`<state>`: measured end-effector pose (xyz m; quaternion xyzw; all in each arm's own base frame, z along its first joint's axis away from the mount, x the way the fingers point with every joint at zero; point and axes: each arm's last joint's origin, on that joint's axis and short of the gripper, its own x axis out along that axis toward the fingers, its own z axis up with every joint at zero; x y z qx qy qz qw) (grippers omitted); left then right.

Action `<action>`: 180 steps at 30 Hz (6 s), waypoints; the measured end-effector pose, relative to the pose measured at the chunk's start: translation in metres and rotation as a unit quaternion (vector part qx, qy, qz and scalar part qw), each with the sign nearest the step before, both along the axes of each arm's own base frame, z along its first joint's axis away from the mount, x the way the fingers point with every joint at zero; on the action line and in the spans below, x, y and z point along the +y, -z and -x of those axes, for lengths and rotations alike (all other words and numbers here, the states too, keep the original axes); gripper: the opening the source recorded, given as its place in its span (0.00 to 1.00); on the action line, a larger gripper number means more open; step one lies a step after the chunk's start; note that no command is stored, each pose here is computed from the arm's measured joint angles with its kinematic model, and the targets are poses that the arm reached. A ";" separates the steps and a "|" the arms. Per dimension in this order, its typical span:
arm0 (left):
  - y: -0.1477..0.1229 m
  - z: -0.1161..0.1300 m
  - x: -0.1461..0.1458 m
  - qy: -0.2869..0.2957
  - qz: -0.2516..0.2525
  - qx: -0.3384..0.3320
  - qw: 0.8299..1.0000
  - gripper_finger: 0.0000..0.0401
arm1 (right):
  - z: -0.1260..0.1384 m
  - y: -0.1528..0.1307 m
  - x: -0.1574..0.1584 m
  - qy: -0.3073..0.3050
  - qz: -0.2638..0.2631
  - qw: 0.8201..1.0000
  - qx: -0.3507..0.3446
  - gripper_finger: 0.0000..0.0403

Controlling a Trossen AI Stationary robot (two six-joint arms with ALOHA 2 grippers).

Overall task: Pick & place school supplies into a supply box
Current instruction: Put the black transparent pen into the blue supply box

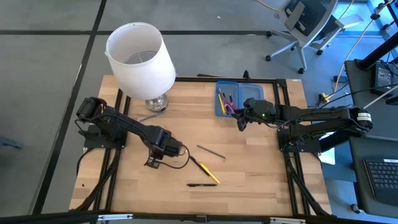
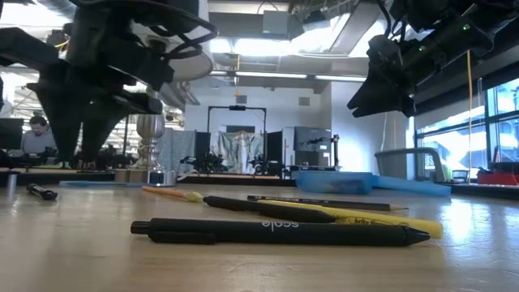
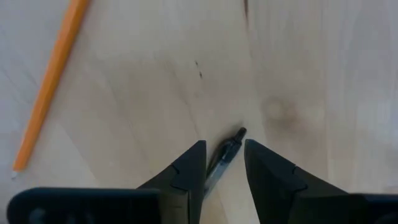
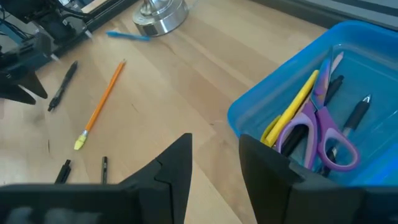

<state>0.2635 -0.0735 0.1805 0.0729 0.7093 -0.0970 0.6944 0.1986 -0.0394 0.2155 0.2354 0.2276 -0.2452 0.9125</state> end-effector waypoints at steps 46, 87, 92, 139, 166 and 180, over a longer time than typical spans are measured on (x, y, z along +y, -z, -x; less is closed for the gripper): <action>0.009 0.006 -0.006 -0.056 -0.004 0.002 0.998 0.48 | 0.003 0.005 0.000 -0.008 0.006 0.999 0.034 0.34; 0.042 0.026 0.002 -0.032 -0.006 0.030 0.999 0.08 | 0.003 0.005 0.000 -0.008 0.006 0.999 0.033 0.34; 0.032 0.014 -0.002 -0.040 0.009 -0.002 0.999 0.08 | 0.003 0.005 0.000 -0.008 0.007 0.999 0.033 0.34; -0.089 -0.109 0.040 -0.075 0.042 -0.621 0.779 0.06 | -0.018 -0.039 0.060 -0.300 0.121 0.926 -0.196 0.34; -0.095 -0.110 0.040 -0.089 0.056 -0.641 0.760 0.06 | -0.026 -0.048 0.068 -0.276 0.131 0.914 -0.267 0.69; -0.100 -0.111 0.040 -0.090 0.060 -0.660 0.743 0.06 | -0.042 -0.044 0.074 -0.277 0.145 0.897 -0.311 0.58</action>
